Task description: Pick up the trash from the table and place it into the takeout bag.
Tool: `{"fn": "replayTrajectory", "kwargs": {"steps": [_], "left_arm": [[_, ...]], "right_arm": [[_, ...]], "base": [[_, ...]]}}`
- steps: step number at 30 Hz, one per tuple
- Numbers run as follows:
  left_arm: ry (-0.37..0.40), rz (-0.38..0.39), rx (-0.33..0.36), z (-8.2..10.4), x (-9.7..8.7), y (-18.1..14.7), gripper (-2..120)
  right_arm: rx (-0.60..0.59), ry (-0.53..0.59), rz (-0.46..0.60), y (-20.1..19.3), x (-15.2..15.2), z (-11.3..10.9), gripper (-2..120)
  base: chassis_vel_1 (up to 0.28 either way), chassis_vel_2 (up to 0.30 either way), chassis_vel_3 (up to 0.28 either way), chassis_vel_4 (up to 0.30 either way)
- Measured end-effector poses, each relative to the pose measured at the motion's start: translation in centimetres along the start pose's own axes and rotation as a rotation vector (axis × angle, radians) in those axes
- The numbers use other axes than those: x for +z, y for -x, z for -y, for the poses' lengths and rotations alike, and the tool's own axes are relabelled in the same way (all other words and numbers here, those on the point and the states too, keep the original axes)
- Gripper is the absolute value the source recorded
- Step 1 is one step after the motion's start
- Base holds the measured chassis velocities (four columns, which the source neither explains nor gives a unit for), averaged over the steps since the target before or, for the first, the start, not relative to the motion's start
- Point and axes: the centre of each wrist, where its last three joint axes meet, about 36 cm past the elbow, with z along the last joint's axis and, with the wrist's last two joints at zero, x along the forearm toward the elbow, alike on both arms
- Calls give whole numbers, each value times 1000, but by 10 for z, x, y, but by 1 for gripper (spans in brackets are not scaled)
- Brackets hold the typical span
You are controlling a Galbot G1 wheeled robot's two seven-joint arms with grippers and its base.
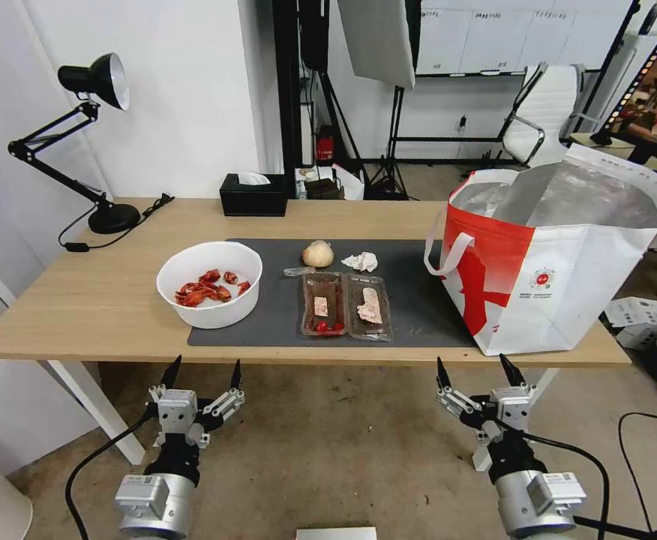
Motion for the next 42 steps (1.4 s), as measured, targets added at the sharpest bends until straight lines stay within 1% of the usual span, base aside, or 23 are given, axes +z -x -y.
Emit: {"fn": "replayTrajectory", "kwargs": {"steps": [21, 24, 26, 27, 28, 29, 32, 33, 34, 35, 36, 37, 39, 40, 41, 42], "left_arm": [[0, 0, 0, 0, 0, 0, 100], [-3, -3, -3, 0, 0, 1, 100], [-16, -14, -22, -1, -7, 5, 100], [-16, -14, -22, -1, -7, 5, 100], [-35, -29, -47, -3, -19, 13, 100], [-35, -29, -47, -3, -19, 13, 100], [-61, -60, -82, -5, -38, 23, 100], [-61, -60, -82, -5, -38, 23, 100], [-69, -76, -95, -5, -47, 27, 100], [-69, -76, -95, -5, -47, 27, 100], [-81, -89, -103, -6, -57, 31, 100], [-91, -90, -92, -5, -61, 35, 100], [-98, -92, -84, -4, -64, 38, 100], [-98, -92, -84, -4, -64, 38, 100], [-100, -92, -82, -4, -64, 38, 100], [-100, -92, -82, -4, -64, 38, 100]], "right_arm": [[0, 0, 0, 0, 0, 0, 100], [-8, -1, -7, 2, -1, 3, 100], [-23, -8, -22, 9, -8, 13, 100], [-23, -8, -22, 9, -8, 13, 100], [-43, -17, -41, 17, -17, 24, 100], [-43, -17, -41, 17, -17, 24, 100], [-76, -37, -72, 29, -34, 40, 100], [-76, -37, -72, 29, -34, 40, 100], [-91, -48, -86, 35, -42, 47, 100], [-91, -48, -86, 35, -42, 47, 100], [-106, -62, -103, 41, -52, 53, 100], [-120, -74, -116, 45, -59, 58, 100], [-141, -98, -140, 52, -74, 67, 100], [-141, -98, -140, 52, -74, 67, 100], [-159, -119, -159, 58, -85, 72, 100], [-159, -119, -159, 58, -85, 72, 100]], "base": [[0, 0, 0, 0], [0, 0, 0, 0], [0, 0, 0, 0], [0, 0, 0, 0], [0, 0, 0, 0], [0, 0, 0, 0], [0, 0, 0, 0], [0, 0, 0, 0], [0, 0, 0, 0], [0, 0, 0, 0], [0, 0, 0, 0], [0, 0, 0, 0], [0, 0, 0, 0], [0, 0, 0, 0], [0, 0, 0, 0], [0, 0, 0, 0]]}}
